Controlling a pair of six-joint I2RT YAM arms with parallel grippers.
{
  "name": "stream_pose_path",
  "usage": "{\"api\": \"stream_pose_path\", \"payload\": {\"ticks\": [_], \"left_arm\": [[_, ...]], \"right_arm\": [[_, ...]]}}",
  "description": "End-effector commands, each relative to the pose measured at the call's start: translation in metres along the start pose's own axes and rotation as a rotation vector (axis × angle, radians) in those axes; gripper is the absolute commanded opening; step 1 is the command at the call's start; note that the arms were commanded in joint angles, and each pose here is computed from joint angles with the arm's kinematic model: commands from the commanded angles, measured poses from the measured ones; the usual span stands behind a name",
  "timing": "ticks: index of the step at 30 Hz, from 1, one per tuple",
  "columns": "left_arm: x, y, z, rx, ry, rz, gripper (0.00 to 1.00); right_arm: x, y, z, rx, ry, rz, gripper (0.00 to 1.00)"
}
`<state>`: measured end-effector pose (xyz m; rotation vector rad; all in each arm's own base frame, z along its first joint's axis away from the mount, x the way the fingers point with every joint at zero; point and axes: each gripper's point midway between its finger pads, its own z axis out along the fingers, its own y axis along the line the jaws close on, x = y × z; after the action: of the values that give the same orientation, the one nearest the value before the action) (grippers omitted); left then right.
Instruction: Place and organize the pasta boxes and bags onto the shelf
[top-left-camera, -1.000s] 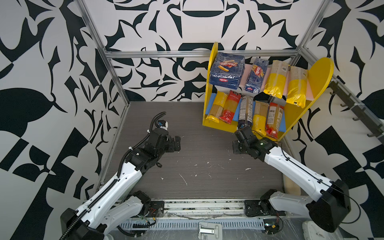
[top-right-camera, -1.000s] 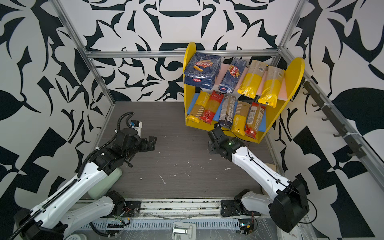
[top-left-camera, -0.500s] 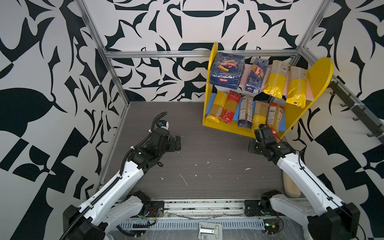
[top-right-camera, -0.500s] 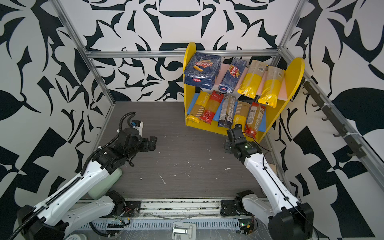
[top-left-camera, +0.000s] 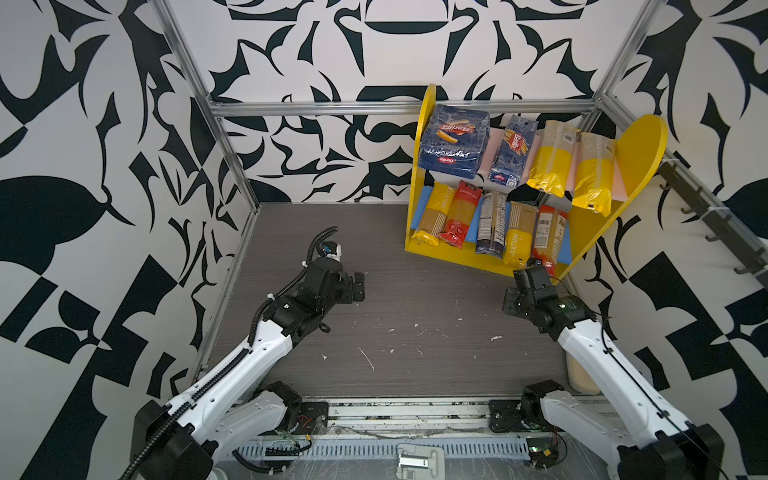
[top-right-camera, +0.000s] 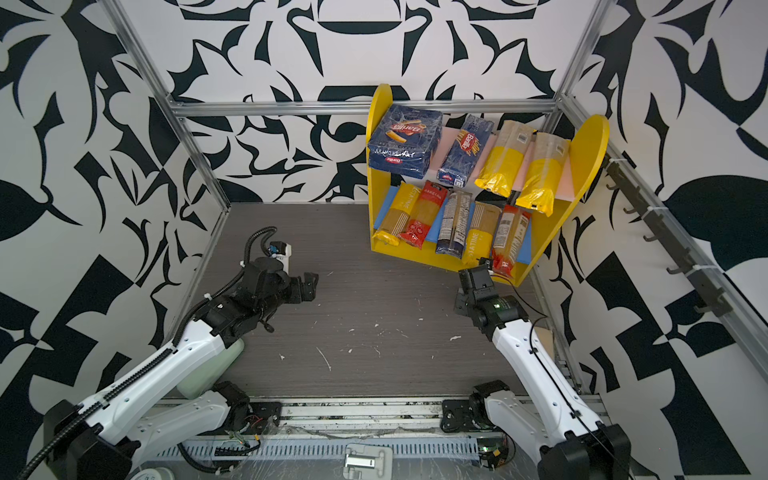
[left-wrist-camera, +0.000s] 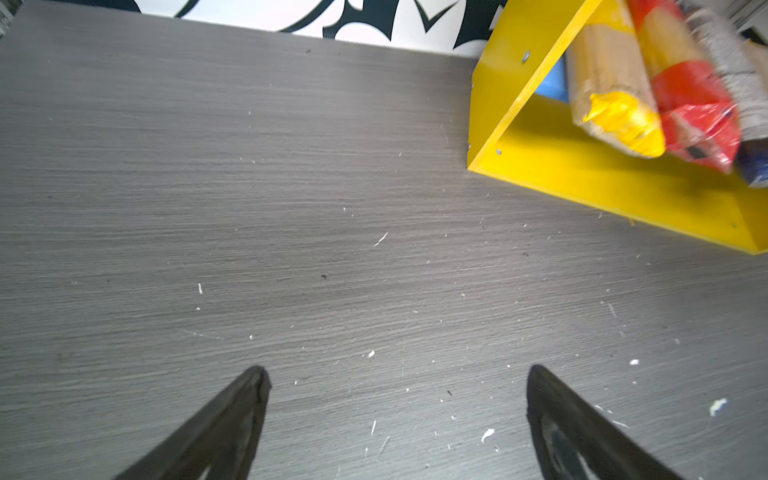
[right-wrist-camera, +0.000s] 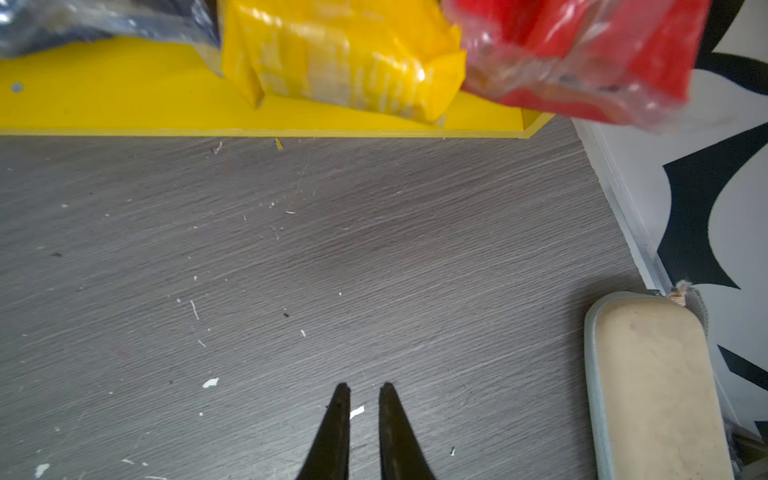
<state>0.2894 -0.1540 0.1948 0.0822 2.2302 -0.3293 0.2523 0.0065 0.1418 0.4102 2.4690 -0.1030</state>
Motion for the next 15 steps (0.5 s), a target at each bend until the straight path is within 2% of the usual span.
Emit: {"api": "stream_pose_path", "payload": {"ticks": [1,4,8,15], "left_arm": [[-0.003,-0.001,0.007,0.008,-0.033,-0.005,0.99],[0.000,0.001,0.009,0.003,-0.026,0.001,0.99],[-0.004,0.000,0.004,0.004,-0.035,0.010,0.99],[-0.013,-0.002,-0.006,0.023,-0.062,0.004,0.99]], "right_arm": [[-0.019,-0.012,-0.008,0.052,-0.110,0.037,0.20],[-0.024,-0.027,-0.014,0.113,-0.138,0.073,0.30],[-0.037,-0.044,-0.021,0.151,-0.160,0.148,0.31],[-0.082,-0.080,-0.053,0.235,-0.291,0.258,0.35]]}}
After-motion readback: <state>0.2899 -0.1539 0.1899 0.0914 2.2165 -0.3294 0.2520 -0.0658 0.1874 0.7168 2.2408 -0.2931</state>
